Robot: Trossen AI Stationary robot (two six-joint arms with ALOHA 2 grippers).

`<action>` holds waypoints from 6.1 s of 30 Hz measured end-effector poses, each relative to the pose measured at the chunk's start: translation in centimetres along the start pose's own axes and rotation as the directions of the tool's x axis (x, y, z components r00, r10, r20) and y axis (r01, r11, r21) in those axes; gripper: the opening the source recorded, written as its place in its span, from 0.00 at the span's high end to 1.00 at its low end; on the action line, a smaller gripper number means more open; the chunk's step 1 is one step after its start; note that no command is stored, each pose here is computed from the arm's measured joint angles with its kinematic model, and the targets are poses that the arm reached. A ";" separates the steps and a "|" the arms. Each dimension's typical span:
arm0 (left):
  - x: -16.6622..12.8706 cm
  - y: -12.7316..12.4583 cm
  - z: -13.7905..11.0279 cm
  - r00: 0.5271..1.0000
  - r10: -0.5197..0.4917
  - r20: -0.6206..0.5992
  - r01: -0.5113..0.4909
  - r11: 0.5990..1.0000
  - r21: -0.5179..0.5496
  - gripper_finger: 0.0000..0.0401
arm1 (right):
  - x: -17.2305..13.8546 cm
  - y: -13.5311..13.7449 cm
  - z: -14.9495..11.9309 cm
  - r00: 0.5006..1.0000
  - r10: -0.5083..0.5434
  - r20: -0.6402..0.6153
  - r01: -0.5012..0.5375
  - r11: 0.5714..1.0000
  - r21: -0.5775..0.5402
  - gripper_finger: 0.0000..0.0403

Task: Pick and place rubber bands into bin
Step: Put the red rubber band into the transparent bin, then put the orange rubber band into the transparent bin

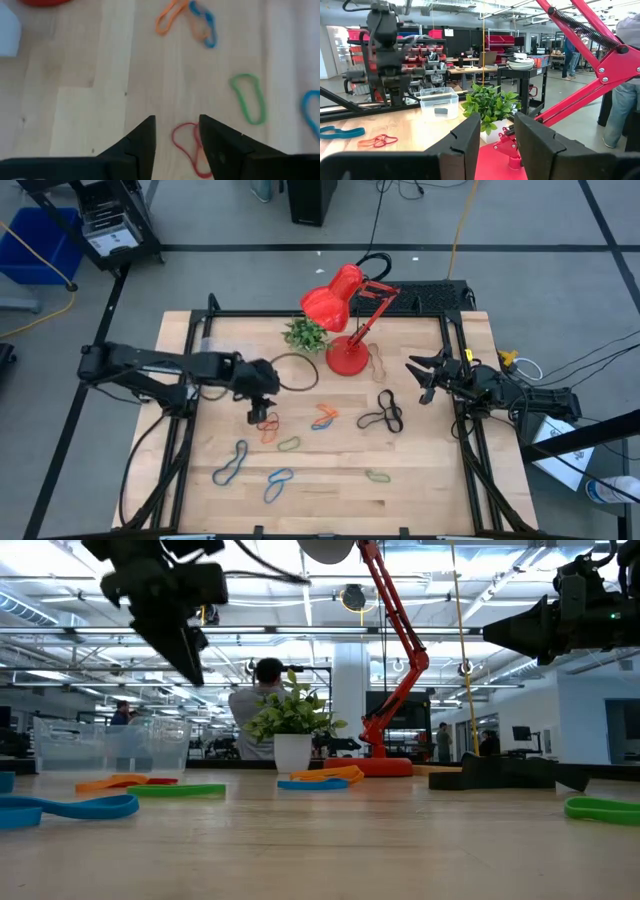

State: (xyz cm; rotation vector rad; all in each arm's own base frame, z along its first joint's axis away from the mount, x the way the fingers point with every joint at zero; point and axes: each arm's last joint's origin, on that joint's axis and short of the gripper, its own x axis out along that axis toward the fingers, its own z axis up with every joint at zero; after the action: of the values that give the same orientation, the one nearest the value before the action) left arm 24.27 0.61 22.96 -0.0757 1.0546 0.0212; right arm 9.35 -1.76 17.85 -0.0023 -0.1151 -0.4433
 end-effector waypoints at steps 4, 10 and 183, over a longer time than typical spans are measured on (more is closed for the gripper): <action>2.7 -0.2 -0.2 0.994 0.017 -0.109 -0.016 1.000 0.004 0.67 | 0.0 0.0 0.0 1.000 0.000 0.001 0.000 1.000 0.000 0.72; 6.0 -0.6 -0.9 0.968 0.014 -0.249 0.000 0.998 0.057 0.69 | 0.0 0.0 0.0 1.000 0.000 0.000 0.000 1.000 0.000 0.72; -1.6 7.6 -7.0 0.807 0.420 -0.415 -0.588 0.638 -0.498 0.53 | 0.0 0.0 0.1 1.000 -0.003 0.009 0.003 1.000 -0.006 0.72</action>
State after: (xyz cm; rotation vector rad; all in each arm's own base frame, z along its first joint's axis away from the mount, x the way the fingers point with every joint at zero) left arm 17.02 7.75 20.50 -0.3747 1.2756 0.9111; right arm 9.36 -1.77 17.95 -0.0104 -0.1225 -0.4470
